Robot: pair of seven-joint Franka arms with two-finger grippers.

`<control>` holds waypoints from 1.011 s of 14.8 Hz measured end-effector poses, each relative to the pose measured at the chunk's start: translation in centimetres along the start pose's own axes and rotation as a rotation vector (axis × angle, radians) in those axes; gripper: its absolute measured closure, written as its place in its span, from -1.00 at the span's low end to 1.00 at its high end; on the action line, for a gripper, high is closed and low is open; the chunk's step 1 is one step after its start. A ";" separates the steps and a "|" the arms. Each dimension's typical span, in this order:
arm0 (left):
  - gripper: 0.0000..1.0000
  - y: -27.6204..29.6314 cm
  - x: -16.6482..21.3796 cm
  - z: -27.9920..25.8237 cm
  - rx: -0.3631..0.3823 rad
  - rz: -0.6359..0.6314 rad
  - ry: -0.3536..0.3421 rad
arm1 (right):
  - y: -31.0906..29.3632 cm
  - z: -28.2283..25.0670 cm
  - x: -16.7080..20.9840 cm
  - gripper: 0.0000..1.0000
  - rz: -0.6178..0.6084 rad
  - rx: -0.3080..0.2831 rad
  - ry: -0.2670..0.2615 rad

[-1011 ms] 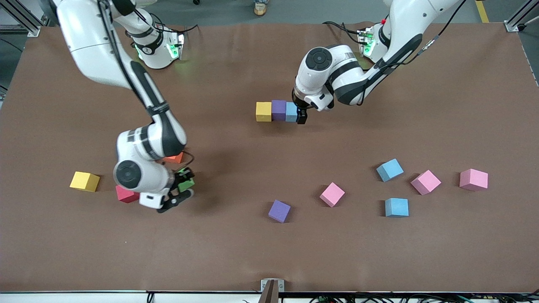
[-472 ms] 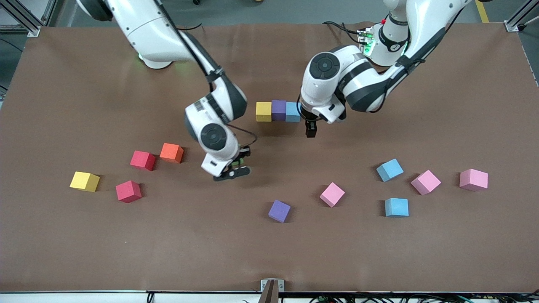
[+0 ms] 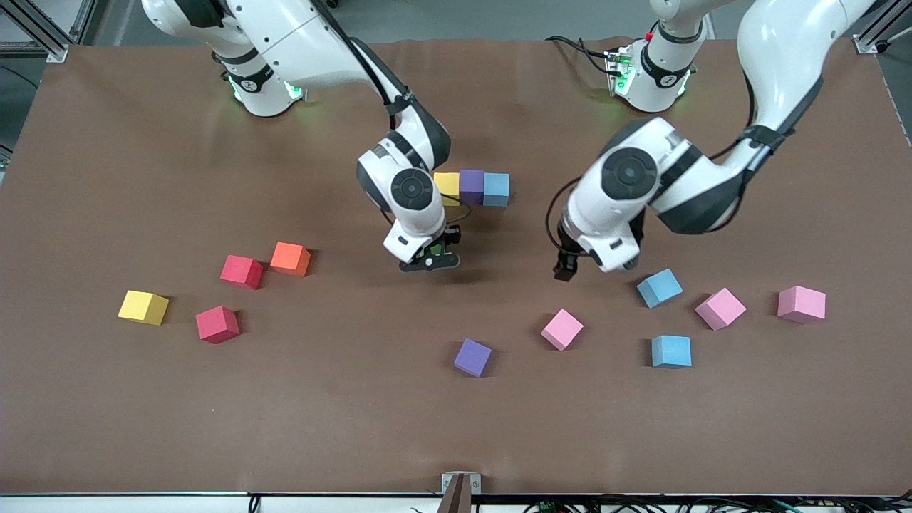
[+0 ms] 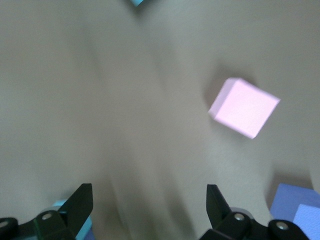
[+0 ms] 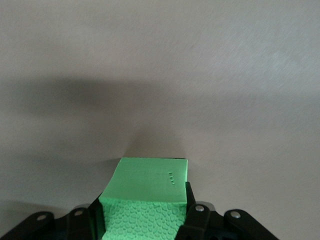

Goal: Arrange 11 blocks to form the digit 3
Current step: 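Grasp the pink block with the left gripper while the right gripper withdraws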

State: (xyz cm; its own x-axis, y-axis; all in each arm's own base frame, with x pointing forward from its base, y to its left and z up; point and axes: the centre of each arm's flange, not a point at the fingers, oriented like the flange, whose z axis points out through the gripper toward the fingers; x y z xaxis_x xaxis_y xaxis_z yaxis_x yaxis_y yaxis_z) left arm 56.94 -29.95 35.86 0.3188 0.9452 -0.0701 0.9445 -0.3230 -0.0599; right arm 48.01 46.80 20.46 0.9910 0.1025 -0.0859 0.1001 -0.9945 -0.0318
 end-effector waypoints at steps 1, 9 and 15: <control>-1.00 0.9 1.6 0.3 -0.002 0.055 -0.001 | -0.5 0.2 -0.6 -0.12 0.003 -0.002 -0.003; -1.00 4.2 10.0 2.3 0.001 0.470 0.026 | -1.7 0.6 -3.8 -0.12 -0.029 0.058 0.052; -1.00 6.9 10.4 2.9 -0.022 0.587 0.028 | -1.9 0.7 -4.4 -0.12 -0.036 0.049 0.034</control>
State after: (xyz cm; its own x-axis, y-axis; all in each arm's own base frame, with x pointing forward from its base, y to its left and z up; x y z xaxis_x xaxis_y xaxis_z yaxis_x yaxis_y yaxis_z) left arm 66.57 -22.45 31.79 0.7907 0.6094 -0.0593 0.6105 -0.7920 0.0014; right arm 43.40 48.20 20.20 0.9894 0.1365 -0.0495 0.1321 -0.9877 -0.0832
